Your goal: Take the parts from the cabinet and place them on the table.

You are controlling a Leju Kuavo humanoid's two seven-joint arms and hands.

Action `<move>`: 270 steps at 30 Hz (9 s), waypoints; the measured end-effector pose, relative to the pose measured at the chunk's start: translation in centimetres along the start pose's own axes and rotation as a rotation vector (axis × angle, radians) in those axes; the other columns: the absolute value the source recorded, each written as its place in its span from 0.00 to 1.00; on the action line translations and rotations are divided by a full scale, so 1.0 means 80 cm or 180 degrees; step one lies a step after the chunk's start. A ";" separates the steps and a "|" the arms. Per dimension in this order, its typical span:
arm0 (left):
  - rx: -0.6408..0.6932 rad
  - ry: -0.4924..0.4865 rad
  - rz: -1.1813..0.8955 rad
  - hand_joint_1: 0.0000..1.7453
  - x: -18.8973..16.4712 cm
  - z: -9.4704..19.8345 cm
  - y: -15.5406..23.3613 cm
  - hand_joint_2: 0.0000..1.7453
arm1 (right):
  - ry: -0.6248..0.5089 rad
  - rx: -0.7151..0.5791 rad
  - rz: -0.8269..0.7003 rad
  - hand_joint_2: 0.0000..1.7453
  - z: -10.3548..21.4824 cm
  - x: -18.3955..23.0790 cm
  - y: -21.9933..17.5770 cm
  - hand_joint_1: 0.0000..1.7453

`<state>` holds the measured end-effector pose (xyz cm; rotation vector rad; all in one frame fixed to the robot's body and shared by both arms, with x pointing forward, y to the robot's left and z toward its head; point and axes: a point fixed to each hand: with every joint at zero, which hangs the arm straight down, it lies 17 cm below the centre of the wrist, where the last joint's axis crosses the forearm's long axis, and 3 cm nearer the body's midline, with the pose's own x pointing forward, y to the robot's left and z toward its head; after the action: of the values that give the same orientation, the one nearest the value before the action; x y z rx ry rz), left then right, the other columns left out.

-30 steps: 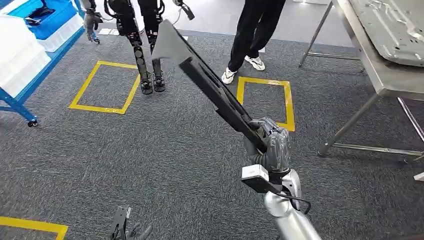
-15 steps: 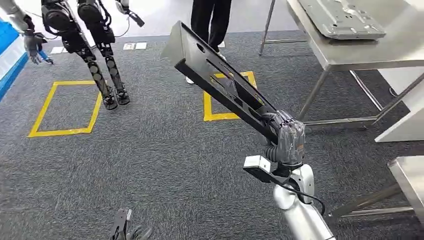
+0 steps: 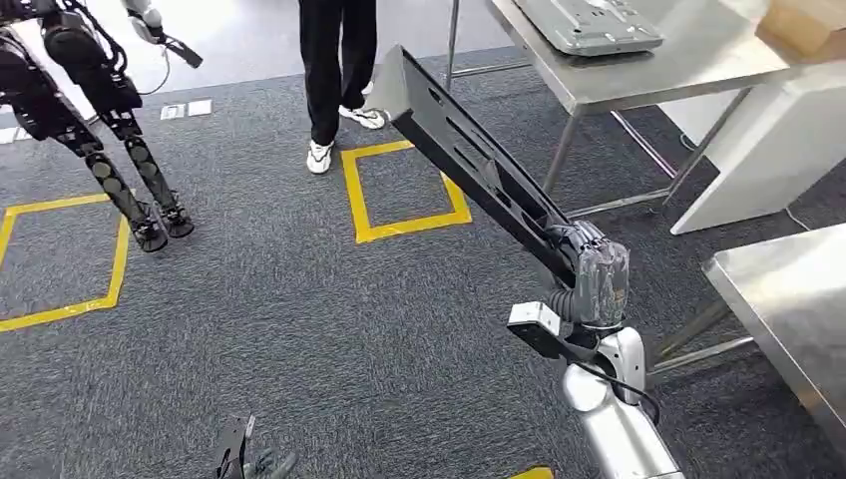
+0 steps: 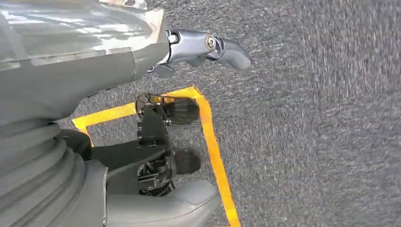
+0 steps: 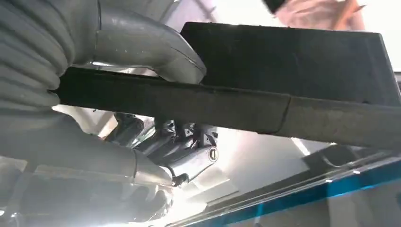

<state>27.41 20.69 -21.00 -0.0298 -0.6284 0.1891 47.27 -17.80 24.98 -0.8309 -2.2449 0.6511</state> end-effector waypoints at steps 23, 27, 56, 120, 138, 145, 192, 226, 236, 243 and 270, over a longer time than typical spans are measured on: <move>-0.0020 -0.0011 -0.0117 0.00 0.021 -0.007 0.008 1.00 | -0.0456 0.0375 0.1430 1.00 -0.008 -0.018 0.015 1.00; -0.0051 -0.0047 -0.0183 0.00 0.040 -0.010 0.004 1.00 | -0.0385 0.0387 0.2013 1.00 -0.017 -0.044 -0.004 1.00; -0.0163 -0.0310 -0.0277 0.00 0.096 -0.016 -0.014 1.00 | 0.0201 0.0252 0.2848 1.00 -0.008 -0.135 -0.088 1.00; -0.0158 -0.0326 -0.0161 0.00 0.109 -0.019 0.000 1.00 | 0.1021 0.0538 0.3201 1.00 0.004 -0.277 -0.138 1.00; -0.0151 -0.0292 -0.0161 0.00 0.101 -0.019 0.008 1.00 | 0.1136 0.0623 0.3212 1.00 0.012 -0.288 -0.128 1.00; -0.0091 -0.0324 -0.0178 0.00 0.109 -0.021 0.018 1.00 | 0.1198 0.0635 0.3233 1.00 0.008 -0.293 -0.126 1.00; -0.0177 -0.0295 -0.0270 0.00 0.118 -0.022 0.000 1.00 | 0.1288 0.0782 0.3358 1.00 0.045 -0.312 -0.129 1.00; -0.0320 -0.0377 -0.0307 0.00 0.143 -0.021 -0.019 1.00 | 0.1284 0.0772 0.3357 1.00 0.049 -0.311 -0.130 1.00; -0.0338 -0.0357 -0.0310 0.00 0.139 -0.020 -0.022 1.00 | 0.1322 0.0859 0.3369 1.00 0.070 -0.317 -0.126 1.00; -0.0349 -0.0343 -0.0318 0.00 0.137 -0.020 -0.023 1.00 | 0.1332 0.0857 0.3364 1.00 0.072 -0.316 -0.125 1.00; -0.0356 -0.0262 -0.0360 0.00 0.131 -0.020 -0.029 1.00 | 0.1352 0.0921 0.3395 1.00 0.090 -0.323 -0.128 1.00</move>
<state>37.00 20.36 -15.99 -0.0944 -0.7201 0.0460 53.40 -44.47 16.34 -1.8018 -1.1663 1.0895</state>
